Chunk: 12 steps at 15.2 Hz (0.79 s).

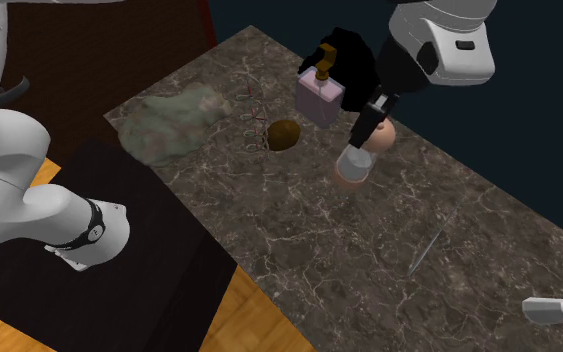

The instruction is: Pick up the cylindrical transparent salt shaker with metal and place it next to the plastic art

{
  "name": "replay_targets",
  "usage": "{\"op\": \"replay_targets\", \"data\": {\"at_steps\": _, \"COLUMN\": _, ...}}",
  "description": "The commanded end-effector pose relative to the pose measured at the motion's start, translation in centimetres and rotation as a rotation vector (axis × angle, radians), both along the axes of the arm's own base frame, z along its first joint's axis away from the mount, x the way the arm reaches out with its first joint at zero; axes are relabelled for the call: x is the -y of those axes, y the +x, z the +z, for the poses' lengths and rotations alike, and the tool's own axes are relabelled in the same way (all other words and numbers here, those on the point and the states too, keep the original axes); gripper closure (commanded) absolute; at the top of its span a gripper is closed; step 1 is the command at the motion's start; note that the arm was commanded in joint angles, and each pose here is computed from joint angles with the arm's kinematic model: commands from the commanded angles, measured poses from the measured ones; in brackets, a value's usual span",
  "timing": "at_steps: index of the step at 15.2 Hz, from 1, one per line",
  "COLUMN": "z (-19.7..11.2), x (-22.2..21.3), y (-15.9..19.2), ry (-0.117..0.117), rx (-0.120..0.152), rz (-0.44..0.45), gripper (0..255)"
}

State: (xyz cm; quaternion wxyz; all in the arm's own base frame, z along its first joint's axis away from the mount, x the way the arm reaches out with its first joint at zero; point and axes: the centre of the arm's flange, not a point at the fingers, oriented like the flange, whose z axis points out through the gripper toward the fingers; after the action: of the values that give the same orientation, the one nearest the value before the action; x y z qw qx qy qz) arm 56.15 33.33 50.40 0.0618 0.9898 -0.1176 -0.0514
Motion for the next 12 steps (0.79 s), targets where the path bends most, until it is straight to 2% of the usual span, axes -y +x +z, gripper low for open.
{"op": "replay_targets", "data": {"at_steps": 1, "z": 1.2, "x": -0.1, "y": 0.0, "ry": 0.0, "rx": 0.0, "rz": 0.0, "gripper": 255}}
{"op": "replay_targets", "data": {"at_steps": 8, "z": 4.6, "x": 0.0, "y": 0.0, "ry": 0.0, "rx": 0.0, "rz": 0.0, "gripper": 255}}
{"op": "replay_targets", "data": {"at_steps": 12, "z": 5.4, "x": -1.5, "y": -5.0, "ry": 0.0, "rx": 0.0, "rz": 0.0, "gripper": 255}}
